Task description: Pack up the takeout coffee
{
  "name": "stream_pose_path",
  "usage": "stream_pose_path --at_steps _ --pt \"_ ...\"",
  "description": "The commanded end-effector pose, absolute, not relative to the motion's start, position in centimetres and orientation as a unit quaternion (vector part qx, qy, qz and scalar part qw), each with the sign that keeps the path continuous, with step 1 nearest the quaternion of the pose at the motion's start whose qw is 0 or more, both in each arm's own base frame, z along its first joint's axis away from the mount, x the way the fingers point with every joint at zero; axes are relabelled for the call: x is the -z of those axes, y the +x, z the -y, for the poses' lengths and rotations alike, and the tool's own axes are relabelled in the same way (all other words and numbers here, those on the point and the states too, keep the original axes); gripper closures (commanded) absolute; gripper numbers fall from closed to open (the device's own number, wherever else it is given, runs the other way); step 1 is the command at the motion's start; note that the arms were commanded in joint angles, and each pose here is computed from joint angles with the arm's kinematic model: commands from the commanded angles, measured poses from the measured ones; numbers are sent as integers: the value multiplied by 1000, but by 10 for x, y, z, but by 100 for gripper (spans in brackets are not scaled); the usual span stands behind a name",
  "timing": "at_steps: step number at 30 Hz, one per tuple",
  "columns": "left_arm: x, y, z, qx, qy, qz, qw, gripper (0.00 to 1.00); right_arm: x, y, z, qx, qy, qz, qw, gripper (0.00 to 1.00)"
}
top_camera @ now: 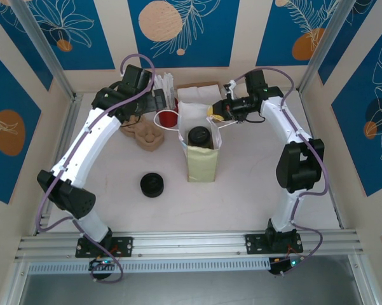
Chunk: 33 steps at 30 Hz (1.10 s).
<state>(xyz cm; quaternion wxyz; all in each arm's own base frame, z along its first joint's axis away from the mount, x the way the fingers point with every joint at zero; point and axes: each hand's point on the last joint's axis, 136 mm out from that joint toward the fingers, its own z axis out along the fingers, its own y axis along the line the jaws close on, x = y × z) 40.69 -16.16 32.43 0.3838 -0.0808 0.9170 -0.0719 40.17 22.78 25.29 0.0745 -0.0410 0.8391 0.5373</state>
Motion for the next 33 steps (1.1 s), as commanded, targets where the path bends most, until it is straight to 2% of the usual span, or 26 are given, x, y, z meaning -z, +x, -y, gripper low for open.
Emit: stream_pose_path --at_steps 1,9,18,23,25,33 --pt "-334 409 157 77 -79 -914 391 2 -258 399 -239 -558 -41 -827 51 99" --pt "-332 407 155 74 -82 -916 387 2 -261 406 -254 -569 -28 -821 43 98" --pt "-336 407 149 68 -87 -912 394 2 -264 408 -275 -565 -36 -823 41 91" --pt "-339 409 147 69 -86 -910 401 2 -266 412 -272 -552 -30 -832 45 76" --pt "-343 410 146 71 -85 -907 406 2 -271 413 -267 -541 -29 -839 55 67" --pt "-352 429 137 76 -93 -897 425 1 -313 409 -242 -516 -42 -848 113 43"
